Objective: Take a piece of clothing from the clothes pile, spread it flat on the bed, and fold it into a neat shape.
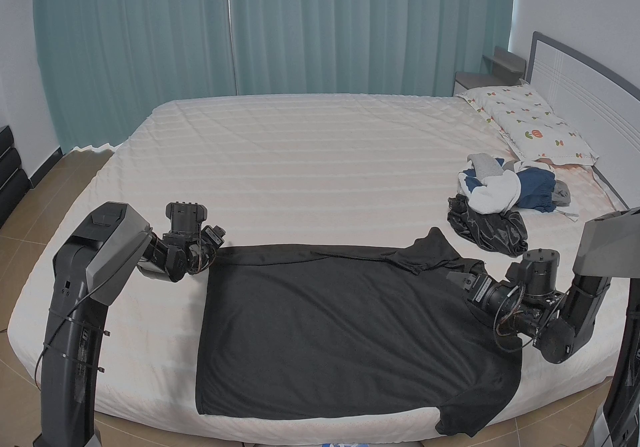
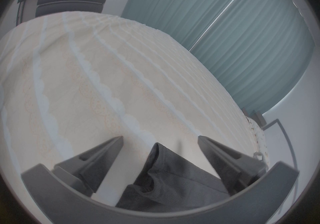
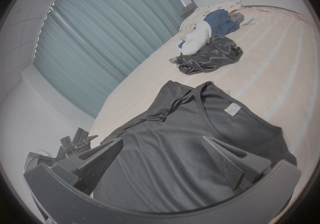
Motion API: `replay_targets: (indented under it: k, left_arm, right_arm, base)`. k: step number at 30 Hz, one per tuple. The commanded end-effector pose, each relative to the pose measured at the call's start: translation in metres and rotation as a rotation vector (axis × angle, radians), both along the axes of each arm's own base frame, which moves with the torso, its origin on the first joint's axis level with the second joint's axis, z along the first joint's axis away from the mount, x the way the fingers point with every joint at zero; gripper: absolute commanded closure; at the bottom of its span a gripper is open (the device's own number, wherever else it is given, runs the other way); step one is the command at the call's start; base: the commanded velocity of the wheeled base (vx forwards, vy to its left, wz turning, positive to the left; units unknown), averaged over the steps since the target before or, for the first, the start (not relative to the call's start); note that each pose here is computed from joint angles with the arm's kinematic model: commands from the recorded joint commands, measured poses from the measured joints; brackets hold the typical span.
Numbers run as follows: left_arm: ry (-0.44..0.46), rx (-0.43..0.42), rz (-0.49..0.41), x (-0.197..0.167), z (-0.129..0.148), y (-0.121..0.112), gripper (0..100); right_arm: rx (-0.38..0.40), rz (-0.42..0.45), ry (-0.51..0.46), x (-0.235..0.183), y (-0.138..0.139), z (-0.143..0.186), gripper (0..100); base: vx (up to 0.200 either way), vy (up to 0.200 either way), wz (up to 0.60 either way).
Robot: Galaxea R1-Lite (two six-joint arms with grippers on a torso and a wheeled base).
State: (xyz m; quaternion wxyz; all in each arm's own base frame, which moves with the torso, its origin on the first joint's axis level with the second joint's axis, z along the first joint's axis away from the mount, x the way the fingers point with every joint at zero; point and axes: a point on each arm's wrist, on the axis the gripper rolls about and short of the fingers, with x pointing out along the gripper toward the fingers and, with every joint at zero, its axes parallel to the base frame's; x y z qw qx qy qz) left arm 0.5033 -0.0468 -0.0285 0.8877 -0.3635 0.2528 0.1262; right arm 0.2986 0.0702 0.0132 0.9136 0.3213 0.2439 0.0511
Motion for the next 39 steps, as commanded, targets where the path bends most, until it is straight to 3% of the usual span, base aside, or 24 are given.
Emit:
replay_targets:
  k: [1,4,5,9,19,31,34,39]
  left_arm:
    - [0.007,-0.129,0.015,-0.008,0.027,0.004,0]
    - [0.013,-0.202,0.007,-0.013,0.037,0.009,0]
    - [0.025,-0.295,-0.005,-0.021,0.046,0.015,0]
    - [0.041,-0.368,-0.021,-0.026,0.052,0.022,0]
    - [0.049,-0.366,-0.022,-0.027,0.049,0.020,0]
    - [0.050,-0.366,-0.021,-0.027,0.049,0.020,0]
    - [0.050,-0.366,-0.021,-0.027,0.049,0.020,0]
    - [0.050,-0.364,-0.021,-0.027,0.049,0.020,0]
  right_arm:
    - [0.000,0.030,0.023,0.041,0.018,-0.004,0]
    - [-0.004,0.041,0.041,0.057,0.026,-0.009,0]
    - [-0.013,0.048,0.070,0.074,0.034,-0.018,0]
    - [-0.021,0.050,0.108,0.102,0.042,-0.027,0]
    - [-0.009,0.030,0.151,0.139,0.049,-0.052,0]
    - [-0.011,0.013,0.144,0.170,0.055,-0.051,0]
    - [-0.011,0.000,0.124,0.178,0.053,-0.051,0]
    - [0.025,-0.013,0.003,0.200,0.053,-0.034,0]
  base:
    - [0.000,0.000,0.00]
    - [0.000,0.000,0.00]
    - [0.000,0.000,0.00]
    - [0.000,0.000,0.00]
    - [0.000,0.000,0.00]
    - [0.000,0.000,0.00]
    - [0.000,0.000,0.00]
    - [0.000,0.000,0.00]
